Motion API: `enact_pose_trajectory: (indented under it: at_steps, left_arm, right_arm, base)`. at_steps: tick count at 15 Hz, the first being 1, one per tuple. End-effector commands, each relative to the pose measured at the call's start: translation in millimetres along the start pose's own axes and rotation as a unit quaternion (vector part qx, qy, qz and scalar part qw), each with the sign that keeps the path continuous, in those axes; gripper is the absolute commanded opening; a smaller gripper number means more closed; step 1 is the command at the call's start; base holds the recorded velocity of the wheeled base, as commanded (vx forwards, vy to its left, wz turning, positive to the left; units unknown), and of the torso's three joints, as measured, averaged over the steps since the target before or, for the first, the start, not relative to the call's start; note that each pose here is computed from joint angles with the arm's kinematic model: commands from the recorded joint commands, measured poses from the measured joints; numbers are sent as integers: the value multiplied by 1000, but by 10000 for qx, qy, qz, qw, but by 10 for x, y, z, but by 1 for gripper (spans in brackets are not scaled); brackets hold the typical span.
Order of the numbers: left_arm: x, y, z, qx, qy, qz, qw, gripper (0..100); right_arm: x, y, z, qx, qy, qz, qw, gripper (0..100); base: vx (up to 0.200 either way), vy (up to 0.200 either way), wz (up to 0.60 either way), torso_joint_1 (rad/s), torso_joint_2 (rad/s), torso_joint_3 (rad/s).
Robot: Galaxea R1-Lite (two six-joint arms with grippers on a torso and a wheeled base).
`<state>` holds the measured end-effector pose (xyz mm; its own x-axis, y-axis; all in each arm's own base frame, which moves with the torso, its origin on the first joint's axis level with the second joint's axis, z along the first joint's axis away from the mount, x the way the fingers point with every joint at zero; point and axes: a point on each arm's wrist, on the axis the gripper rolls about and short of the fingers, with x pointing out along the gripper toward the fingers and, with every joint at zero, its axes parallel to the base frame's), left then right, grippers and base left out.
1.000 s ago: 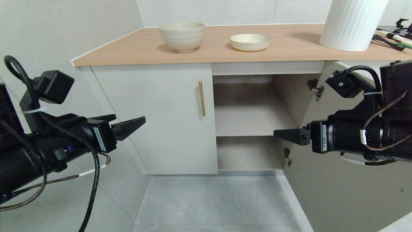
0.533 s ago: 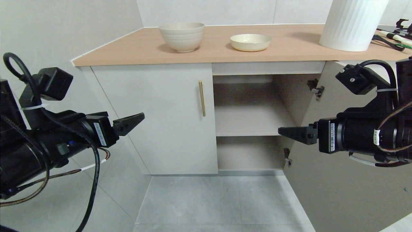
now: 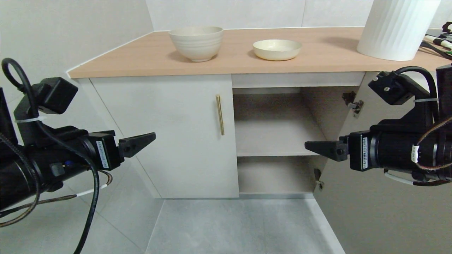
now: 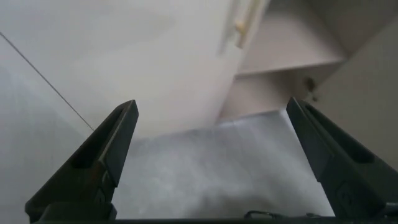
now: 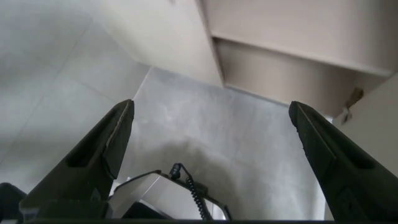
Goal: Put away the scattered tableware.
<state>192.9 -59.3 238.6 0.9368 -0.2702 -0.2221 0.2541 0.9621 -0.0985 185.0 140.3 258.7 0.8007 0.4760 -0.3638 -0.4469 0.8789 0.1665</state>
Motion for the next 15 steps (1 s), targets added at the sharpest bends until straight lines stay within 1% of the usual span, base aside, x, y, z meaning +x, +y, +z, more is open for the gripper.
enact_pose_trajectory:
  at_steps: [1, 4, 5, 6, 8, 9, 10, 13, 15]
  left_arm:
    - [-8, -2, 11, -9, -39, -1, 10000, 100]
    - [-9, -2, 17, 29, -55, 5, 10000, 100]
    - [-4, -1, 11, 105, -40, 14, 9999, 100]
    - [-4, -1, 11, 128, -40, 15, 9999, 100]
    - [0, 5, 12, 95, -33, 22, 9999, 100]
    - [-1, 6, 24, 47, -49, 21, 10000, 100]
    - [-5, 7, 19, 77, -49, 28, 10000, 100]
    - [-10, 8, -24, 272, 14, 19, 9996, 100]
    - [-19, 11, -20, 270, -2, 25, 9996, 100]
  right_arm:
    - [-4, 2, 0, 0, 13, 3, 10000, 100]
    - [-5, 3, 5, 0, 6, 4, 10000, 100]
    - [0, 3, 3, 0, 13, 3, 10000, 100]
    - [5, 3, 1, -1, 20, 1, 10000, 100]
    - [5, 4, 1, -1, 22, 9, 10000, 100]
    - [5, 4, 1, -1, 22, 9, 10000, 100]
    - [5, 3, 1, -1, 20, 1, 10000, 100]
    - [5, 4, 2, 0, 13, 3, 10000, 100]
    - [5, 4, 2, 0, 13, 3, 10000, 100]
  base:
    - [0, 0, 0, 0, 0, 0]
    - [0, 0, 0, 0, 0, 0]
    - [0, 0, 0, 0, 0, 0]
    - [0, 0, 0, 0, 0, 0]
    - [0, 0, 0, 0, 0, 0]
    - [0, 200, 0, 2, -2, 2]
    - [0, 0, 0, 0, 0, 0]
    - [0, 0, 0, 0, 0, 0]
    - [0, 0, 0, 0, 0, 0]
